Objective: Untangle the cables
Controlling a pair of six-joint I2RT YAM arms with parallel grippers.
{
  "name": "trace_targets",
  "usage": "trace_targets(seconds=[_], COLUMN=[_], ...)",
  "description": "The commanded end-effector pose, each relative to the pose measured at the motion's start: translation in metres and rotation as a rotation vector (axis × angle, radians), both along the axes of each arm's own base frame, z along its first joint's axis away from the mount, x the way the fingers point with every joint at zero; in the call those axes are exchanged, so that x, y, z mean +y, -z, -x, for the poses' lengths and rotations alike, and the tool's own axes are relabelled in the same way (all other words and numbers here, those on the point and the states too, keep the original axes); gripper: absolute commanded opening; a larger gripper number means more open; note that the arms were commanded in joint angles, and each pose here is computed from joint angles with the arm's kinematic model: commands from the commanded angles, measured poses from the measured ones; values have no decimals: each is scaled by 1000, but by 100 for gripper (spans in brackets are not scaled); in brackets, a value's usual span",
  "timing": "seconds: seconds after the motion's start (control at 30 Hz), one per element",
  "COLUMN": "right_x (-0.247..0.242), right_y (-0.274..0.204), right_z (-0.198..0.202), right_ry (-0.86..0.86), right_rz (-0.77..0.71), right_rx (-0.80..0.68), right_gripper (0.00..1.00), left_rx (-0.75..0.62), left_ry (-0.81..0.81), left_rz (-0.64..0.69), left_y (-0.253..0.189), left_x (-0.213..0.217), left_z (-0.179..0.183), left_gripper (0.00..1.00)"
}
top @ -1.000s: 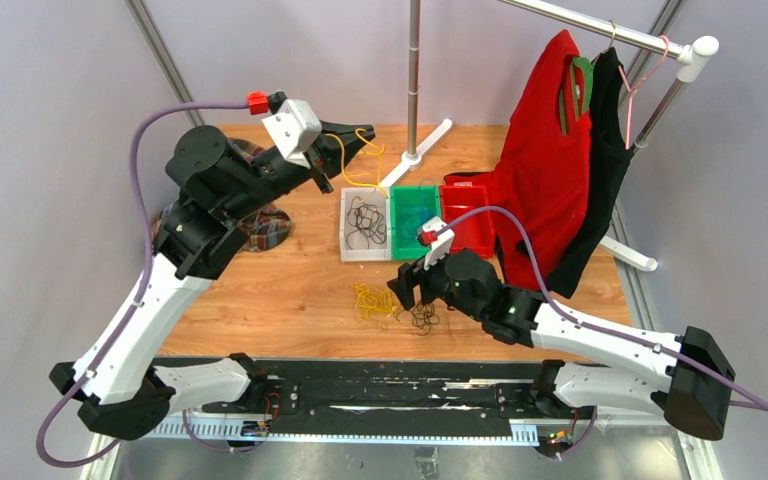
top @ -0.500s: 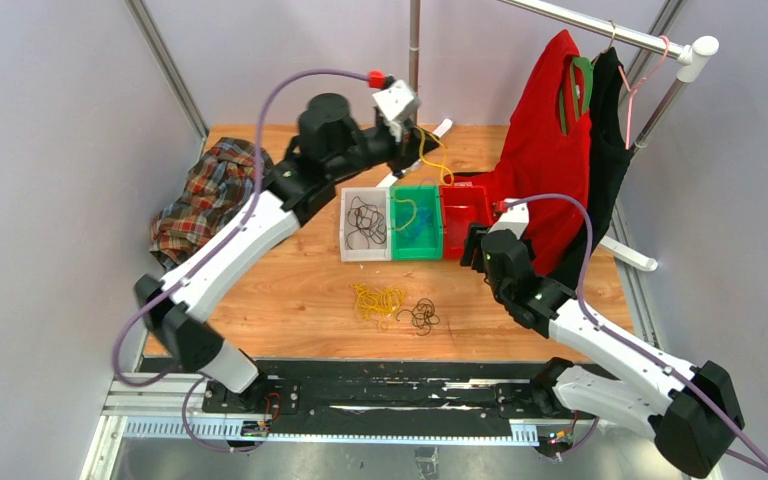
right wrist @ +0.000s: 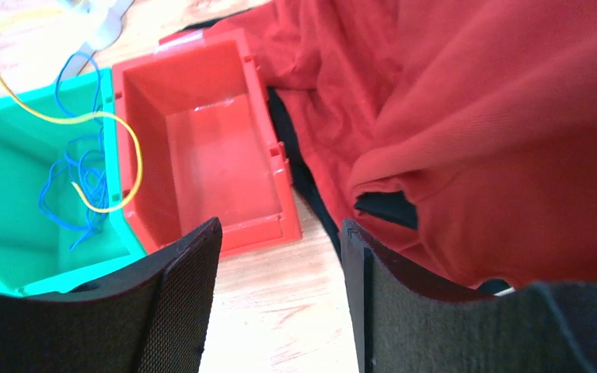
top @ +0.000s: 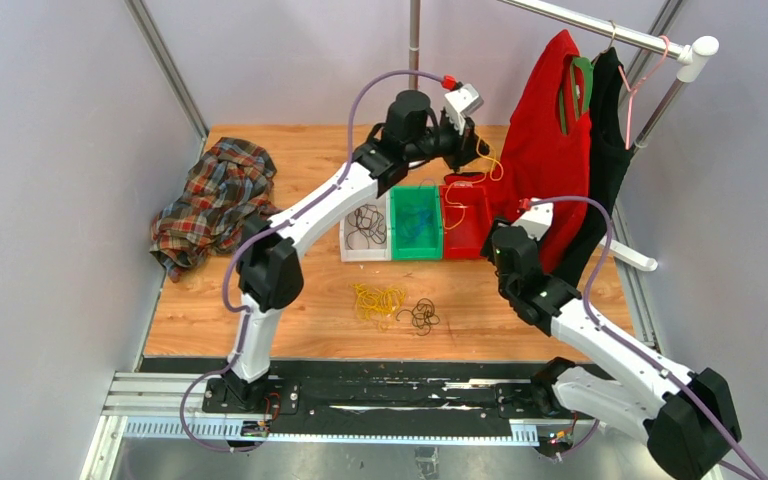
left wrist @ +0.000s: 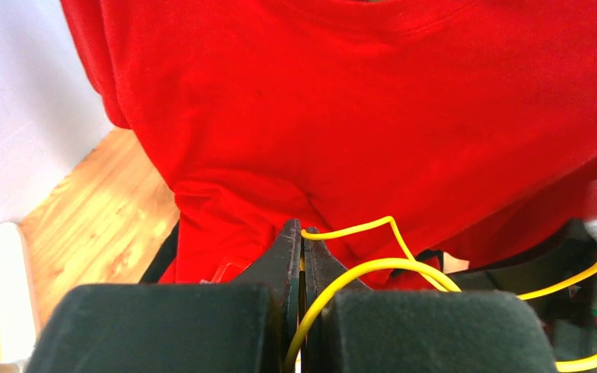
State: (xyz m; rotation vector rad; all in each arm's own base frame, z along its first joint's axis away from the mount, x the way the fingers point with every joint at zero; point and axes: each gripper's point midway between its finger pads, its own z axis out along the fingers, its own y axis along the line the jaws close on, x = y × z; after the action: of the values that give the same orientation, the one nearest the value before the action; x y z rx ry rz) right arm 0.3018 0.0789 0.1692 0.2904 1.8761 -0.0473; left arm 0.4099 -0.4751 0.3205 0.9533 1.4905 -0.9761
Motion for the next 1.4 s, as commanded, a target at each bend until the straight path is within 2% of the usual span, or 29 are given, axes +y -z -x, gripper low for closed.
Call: trace_targets(seconds=[0.0, 0.27, 0.33, 0.43, 0.5, 0.53, 0.77, 0.9, 1.0, 1.1, 1.17, 1.27, 1.37], right_x=[-22, -31, -31, -31, -30, -30, -31, -31, -28, -21, -11, -1, 6], right_y=[-13, -25, -26, -26, -26, -25, -27, -25, -22, -16, -8, 5, 14], right_z=[3, 7, 7, 6, 6, 6, 8, 8, 6, -3, -13, -31, -54], right_ry=[95, 100, 99, 96, 91, 93, 86, 79, 65, 36, 1, -17, -32], right_rz=[-21, -17, -19, -24, -28, -32, -35, -43, -45, -42, -37, 8, 81], right_rx=[-69, -97, -96, -93, -89, -88, -82, -72, -57, -24, 11, 55, 86], right_gripper=[57, 56, 56, 56, 56, 56, 56, 55, 55, 56, 61, 62, 62], left_rx=[-48, -20, -6, 10, 22, 24, 36, 50, 53, 107, 144, 171, 173], left_ry=[38, 20, 22, 23, 29, 38, 28, 14, 12, 35, 36, 39, 32], left_rz=[45, -50, -92, -126, -138, -141, -152, -140, -143, -150, -175, -236, -325], left_y=[2, 76, 99, 115, 120, 120, 115, 102, 91, 80, 77, 77, 77], left_x=[-21, -33, -30, -24, -19, -17, -2, 4, 9, 19, 32, 62, 103], left_z=[-8, -24, -21, -15, -9, -5, 10, 12, 12, 14, 13, 17, 29], left_gripper=[0, 1, 14, 22, 38, 41, 45, 40, 33, 30, 34, 42, 45])
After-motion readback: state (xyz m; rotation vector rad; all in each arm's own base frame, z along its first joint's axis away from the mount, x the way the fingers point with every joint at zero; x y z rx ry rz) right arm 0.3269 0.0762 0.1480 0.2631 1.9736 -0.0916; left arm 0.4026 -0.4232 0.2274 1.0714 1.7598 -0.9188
